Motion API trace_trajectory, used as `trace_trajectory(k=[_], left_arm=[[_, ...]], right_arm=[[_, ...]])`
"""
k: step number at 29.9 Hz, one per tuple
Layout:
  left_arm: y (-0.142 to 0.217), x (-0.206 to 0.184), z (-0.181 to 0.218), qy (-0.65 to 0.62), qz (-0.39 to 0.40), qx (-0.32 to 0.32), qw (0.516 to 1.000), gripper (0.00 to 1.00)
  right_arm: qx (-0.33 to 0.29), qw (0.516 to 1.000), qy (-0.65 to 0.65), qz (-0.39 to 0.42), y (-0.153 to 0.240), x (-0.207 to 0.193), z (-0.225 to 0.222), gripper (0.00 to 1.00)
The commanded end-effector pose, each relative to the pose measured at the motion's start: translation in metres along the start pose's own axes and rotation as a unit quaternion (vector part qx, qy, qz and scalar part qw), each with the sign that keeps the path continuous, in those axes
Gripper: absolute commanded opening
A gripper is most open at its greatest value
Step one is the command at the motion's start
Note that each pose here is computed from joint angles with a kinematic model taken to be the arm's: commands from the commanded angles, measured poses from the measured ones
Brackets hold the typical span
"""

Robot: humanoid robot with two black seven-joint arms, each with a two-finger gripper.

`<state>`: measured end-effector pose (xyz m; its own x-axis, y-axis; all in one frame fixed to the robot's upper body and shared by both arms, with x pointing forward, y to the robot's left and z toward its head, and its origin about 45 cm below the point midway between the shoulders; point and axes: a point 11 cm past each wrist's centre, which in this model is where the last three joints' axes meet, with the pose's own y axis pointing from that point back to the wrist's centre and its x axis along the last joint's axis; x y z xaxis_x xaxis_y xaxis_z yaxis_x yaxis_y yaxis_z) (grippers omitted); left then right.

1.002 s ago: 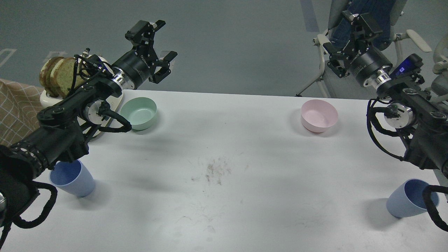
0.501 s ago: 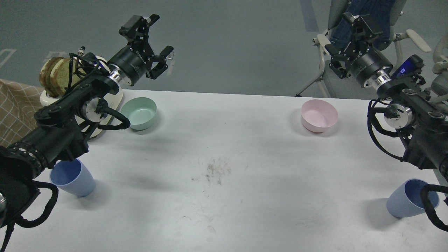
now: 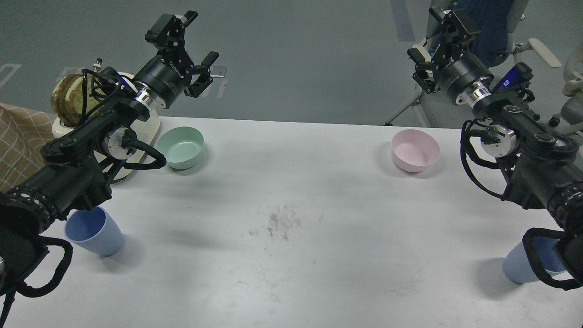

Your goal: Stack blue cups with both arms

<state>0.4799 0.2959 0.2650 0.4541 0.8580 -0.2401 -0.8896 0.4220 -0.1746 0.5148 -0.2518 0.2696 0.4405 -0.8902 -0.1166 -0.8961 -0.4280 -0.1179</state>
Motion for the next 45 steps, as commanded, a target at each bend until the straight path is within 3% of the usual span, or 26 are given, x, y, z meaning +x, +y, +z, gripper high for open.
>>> trace_trajectory(k=[1,26,33,39,45], left_arm=[[0.004,0.003,-0.001,0.006,0.007,-0.003,1.000,0.98],[-0.003,-0.007,0.009,0.014,-0.009,-0.025,1.000,0.98],[0.000,-0.010,0.028,-0.012,-0.033,-0.028,0.999,0.98],[0.017,-0.013,0.076,-0.161,-0.103,-0.003,0.982,0.97],[0.061,-0.019,0.129,-0.382,-0.179,0.061,0.904,0.95]], right_arm=[[-0.001,1.000,-0.005,-0.004,-0.005,-0.009,0.004,1.00],[0.011,1.000,-0.009,-0.003,-0.009,-0.009,-0.006,1.00],[0.011,1.000,-0.010,-0.003,-0.009,-0.010,-0.006,1.00],[0.016,1.000,-0.007,-0.007,-0.013,-0.012,-0.012,1.00],[0.015,1.000,-0.005,-0.008,-0.014,-0.012,-0.012,1.00]])
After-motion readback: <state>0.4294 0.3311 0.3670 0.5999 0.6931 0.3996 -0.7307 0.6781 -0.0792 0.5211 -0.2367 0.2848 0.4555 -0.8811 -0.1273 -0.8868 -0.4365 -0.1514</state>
